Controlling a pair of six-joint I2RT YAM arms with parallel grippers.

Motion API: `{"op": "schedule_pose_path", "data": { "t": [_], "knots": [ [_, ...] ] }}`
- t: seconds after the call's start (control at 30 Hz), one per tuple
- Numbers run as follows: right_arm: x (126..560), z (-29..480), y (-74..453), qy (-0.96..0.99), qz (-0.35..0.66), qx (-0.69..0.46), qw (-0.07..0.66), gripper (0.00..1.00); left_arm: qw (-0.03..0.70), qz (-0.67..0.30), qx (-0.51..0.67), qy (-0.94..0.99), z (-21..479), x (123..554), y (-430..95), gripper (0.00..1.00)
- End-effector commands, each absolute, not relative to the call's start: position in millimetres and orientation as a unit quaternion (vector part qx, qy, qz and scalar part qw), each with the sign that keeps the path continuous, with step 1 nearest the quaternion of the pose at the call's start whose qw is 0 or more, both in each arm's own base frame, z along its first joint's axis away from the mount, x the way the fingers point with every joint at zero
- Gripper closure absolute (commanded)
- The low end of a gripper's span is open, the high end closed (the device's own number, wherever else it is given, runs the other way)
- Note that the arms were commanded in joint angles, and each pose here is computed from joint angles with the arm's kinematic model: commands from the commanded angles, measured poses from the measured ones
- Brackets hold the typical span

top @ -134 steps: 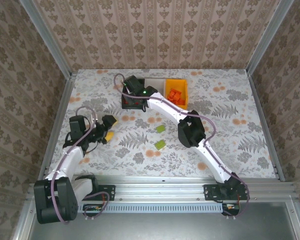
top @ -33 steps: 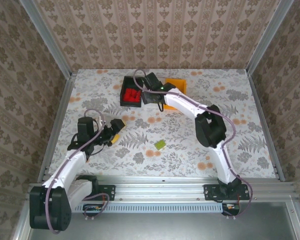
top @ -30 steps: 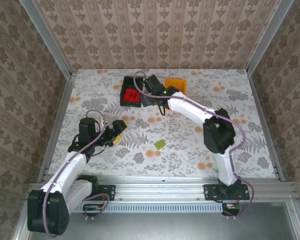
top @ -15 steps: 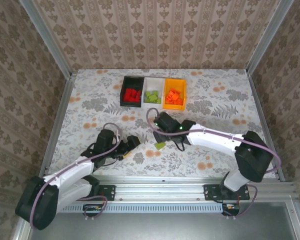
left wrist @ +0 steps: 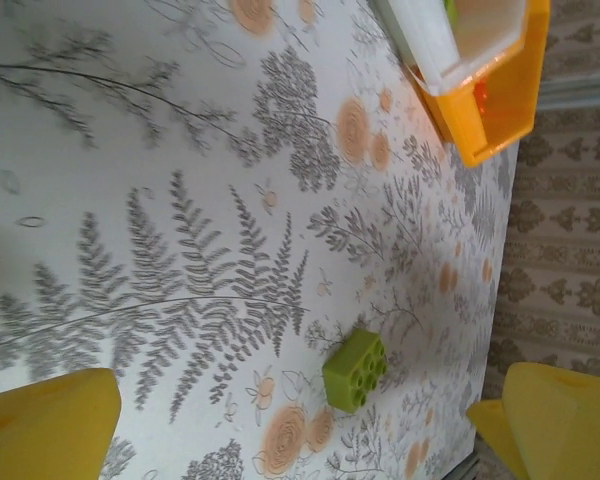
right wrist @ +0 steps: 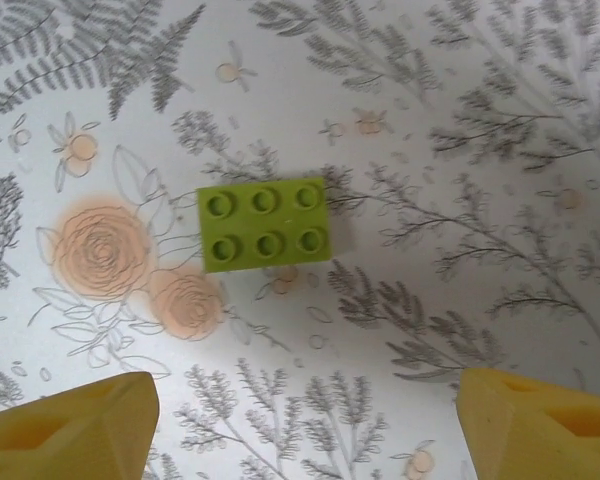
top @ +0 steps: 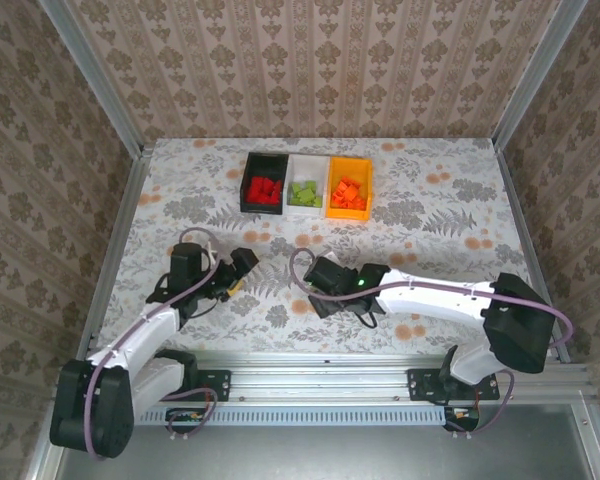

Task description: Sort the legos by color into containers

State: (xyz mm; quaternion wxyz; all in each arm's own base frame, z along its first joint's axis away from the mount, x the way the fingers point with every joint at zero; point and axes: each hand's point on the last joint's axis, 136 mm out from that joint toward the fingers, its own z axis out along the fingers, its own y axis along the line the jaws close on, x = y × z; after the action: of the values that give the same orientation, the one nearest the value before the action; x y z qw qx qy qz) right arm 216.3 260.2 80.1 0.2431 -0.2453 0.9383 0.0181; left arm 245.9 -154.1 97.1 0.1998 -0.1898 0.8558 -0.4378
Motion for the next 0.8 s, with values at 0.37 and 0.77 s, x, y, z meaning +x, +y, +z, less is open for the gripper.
{"op": "schedule_pose_path", "data": {
  "t": [0.37, 0.77],
  "knots": [
    [242.4, 40.4, 295.0, 0.941, 0.001, -0.246, 0.233, 0.13, 0.178, -0.441, -0.189, 0.859, 90.0, 228.0, -146.1, 0.00],
    [286.2, 10.2, 286.0, 0.948, -0.017, -0.236, 0.213, 0.20, 0.185, -0.440, -0.194, 0.857, 90.3, 226.6, -141.1, 0.00]
  ]
}}
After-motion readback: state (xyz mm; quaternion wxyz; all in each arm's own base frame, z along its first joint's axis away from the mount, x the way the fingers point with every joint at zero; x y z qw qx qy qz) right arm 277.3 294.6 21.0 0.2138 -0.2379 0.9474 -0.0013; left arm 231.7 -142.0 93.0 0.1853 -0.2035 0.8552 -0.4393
